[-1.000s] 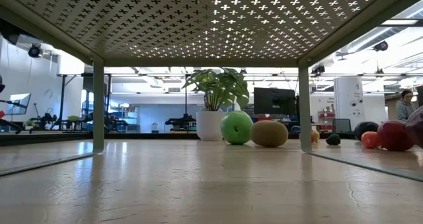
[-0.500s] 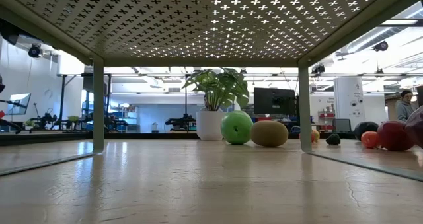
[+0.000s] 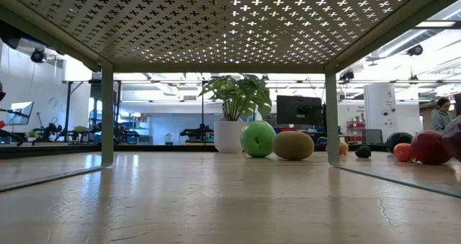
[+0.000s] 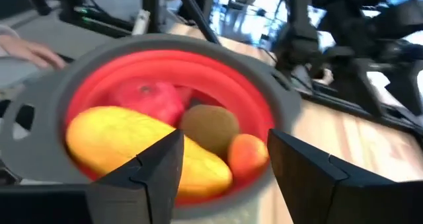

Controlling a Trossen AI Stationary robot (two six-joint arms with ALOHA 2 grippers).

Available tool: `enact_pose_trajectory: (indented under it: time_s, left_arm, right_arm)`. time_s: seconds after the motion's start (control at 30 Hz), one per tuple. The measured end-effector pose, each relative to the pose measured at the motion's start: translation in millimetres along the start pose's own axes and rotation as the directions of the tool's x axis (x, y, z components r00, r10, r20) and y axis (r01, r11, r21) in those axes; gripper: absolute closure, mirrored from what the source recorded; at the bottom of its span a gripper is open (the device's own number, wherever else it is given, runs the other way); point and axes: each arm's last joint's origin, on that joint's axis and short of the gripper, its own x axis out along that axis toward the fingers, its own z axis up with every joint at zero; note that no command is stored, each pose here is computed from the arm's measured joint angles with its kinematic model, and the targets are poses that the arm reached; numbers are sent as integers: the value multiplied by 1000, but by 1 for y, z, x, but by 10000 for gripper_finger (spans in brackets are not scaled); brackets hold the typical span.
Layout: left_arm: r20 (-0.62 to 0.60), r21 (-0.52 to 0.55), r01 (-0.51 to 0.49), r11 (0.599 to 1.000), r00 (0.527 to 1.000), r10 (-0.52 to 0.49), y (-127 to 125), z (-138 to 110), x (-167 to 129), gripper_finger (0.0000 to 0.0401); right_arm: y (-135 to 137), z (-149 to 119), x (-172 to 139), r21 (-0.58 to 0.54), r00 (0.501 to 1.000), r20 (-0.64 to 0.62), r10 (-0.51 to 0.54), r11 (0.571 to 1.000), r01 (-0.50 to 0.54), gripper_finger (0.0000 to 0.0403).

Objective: Pick & Place Fruit
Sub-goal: Put the pear into the red strainer

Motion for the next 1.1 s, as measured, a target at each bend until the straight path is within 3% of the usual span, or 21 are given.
enact_pose_trajectory:
  time_s: [0.3,0.43,0.63,0.77,0.93,1.1]
  left_arm:
    - [-9,2,0,1000,1000,0,0,-1,0,101]
    - [-14,2,1,1000,1000,-1,0,-1,0,101]
    - [-17,3,1,1000,1000,-1,0,-2,0,101]
    - [-18,3,1,1000,1000,-1,0,-2,0,101]
    - [-17,3,1,1000,1000,-1,0,-2,0,101]
    - [-17,3,1,1000,1000,-1,0,-2,0,101]
  right_arm:
    - [-6,-6,-40,51,973,-158,-168,983,178,225]
    - [-9,-16,-62,65,941,-198,-276,954,294,244]
    - [-21,-39,-99,114,856,-204,-475,857,502,272]
    - [-37,-60,-123,193,811,-235,-536,792,579,282]
    - [-59,-92,-144,263,710,-355,-607,664,700,282]
    - [-80,-121,-151,287,640,-476,-603,582,761,261]
